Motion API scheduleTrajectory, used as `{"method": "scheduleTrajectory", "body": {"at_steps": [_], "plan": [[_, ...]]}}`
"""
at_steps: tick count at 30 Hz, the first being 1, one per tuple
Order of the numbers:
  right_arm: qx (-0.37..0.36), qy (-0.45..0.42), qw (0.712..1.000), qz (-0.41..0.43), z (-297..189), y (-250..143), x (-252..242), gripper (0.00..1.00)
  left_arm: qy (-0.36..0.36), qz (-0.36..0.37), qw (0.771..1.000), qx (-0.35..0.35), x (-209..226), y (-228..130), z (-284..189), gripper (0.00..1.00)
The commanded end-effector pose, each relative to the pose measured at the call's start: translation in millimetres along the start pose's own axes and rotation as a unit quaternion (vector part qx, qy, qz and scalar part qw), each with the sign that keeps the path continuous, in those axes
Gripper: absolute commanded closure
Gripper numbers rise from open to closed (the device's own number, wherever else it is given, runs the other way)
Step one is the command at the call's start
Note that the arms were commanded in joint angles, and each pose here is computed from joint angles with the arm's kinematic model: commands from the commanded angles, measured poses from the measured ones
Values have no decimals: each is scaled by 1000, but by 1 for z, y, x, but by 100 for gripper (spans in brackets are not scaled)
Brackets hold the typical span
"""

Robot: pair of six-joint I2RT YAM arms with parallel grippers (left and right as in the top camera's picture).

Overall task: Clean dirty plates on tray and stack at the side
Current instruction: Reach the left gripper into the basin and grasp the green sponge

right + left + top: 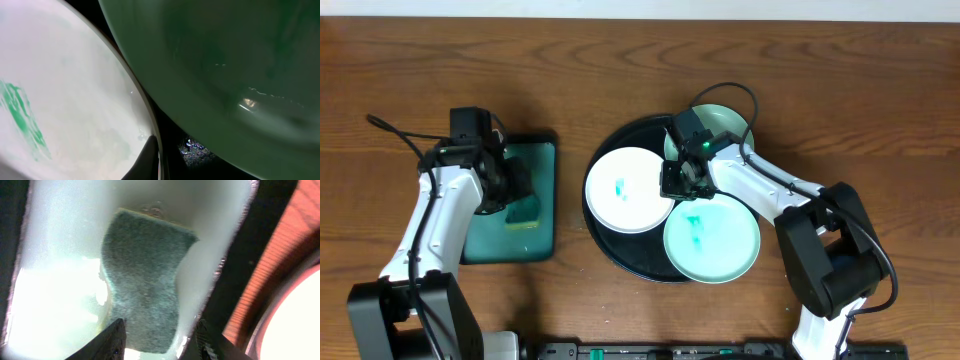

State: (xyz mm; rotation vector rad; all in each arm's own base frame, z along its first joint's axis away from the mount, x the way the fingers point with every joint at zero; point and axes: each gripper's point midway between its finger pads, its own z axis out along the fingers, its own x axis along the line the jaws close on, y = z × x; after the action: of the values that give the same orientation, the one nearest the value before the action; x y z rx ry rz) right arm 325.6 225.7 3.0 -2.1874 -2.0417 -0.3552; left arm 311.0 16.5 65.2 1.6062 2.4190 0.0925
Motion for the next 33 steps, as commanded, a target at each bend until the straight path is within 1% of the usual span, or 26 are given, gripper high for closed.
{"method": "scheduleTrajectory", "body": {"at_steps": [1,11,18,20,22,23,24,25,26,30,33], "plan": [[34,-22,999,-3,18,-17,-12,99,31,7,999,6,11,0,7,53],[35,-23,999,-3,18,-17,-12,99,46,5,998,49,18,-7,40,53],[37,-24,999,-3,18,-19,-13,99,48,5,997,57,19,-6,56,54],[38,-25,999,-2,18,-19,-13,99,48,5,997,55,19,-5,58,57],[39,-26,999,-2,18,-20,-14,99,47,7,997,53,18,-3,59,67],[39,-26,999,-2,17,-20,-14,99,46,7,998,51,18,-3,59,76],[40,-27,999,-2,17,-20,-14,99,46,7,998,50,18,-2,59,82],[41,-27,999,-2,17,-20,-14,99,46,7,998,49,18,-1,59,91],[41,-27,999,-2,17,-21,-14,99,44,7,998,48,17,-1,59,93],[45,-30,999,-1,17,-23,-16,99,17,5,999,50,7,-1,56,93],[48,-32,998,0,17,-24,-17,99,13,5,999,35,4,4,40,93]]}}
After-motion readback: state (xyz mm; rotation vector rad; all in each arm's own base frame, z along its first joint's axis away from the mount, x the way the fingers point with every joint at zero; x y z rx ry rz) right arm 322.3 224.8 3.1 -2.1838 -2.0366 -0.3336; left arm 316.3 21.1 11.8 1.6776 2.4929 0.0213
